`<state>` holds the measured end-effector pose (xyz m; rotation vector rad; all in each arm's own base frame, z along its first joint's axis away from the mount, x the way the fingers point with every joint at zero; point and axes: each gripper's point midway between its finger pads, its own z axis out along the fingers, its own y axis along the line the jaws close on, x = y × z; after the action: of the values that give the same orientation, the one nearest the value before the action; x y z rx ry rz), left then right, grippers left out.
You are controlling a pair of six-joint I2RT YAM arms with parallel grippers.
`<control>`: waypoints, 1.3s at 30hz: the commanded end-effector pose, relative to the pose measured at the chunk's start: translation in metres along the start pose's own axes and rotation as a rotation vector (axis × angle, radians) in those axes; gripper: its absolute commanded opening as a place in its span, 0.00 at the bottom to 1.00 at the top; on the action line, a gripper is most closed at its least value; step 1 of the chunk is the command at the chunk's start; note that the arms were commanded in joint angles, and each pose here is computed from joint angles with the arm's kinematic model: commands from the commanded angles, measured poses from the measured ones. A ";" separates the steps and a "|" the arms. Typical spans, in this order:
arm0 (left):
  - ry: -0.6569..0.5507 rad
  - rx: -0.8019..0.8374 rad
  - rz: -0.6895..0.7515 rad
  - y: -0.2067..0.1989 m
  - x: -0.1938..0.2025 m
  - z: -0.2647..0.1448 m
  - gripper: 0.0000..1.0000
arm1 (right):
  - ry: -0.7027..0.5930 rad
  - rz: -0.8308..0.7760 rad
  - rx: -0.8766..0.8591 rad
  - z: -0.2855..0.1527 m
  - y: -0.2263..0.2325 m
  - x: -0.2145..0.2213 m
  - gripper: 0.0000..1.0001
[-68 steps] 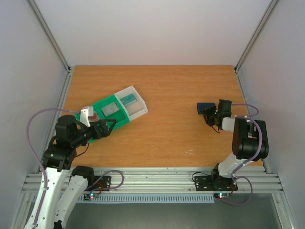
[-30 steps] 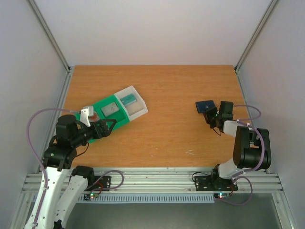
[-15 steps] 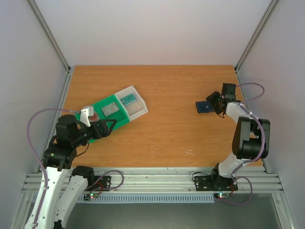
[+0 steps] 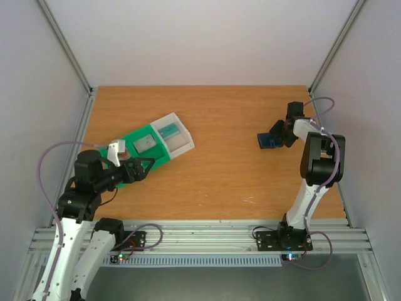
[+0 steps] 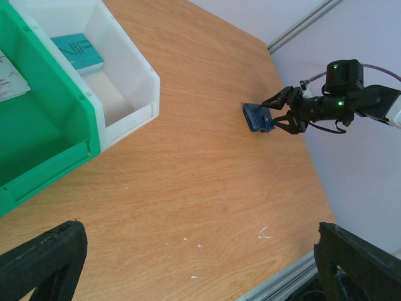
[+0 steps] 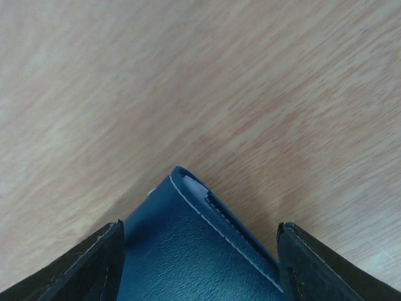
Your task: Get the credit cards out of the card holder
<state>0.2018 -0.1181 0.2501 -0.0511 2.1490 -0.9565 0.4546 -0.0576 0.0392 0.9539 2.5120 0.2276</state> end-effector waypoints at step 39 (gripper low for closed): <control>0.080 -0.048 0.029 -0.006 0.007 -0.016 0.94 | 0.377 -0.893 -0.046 -0.046 0.107 0.211 0.56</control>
<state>0.1920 -0.1192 0.2432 -0.0568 2.2604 -0.9575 0.3763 0.1566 0.0367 -0.1983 2.9517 0.2232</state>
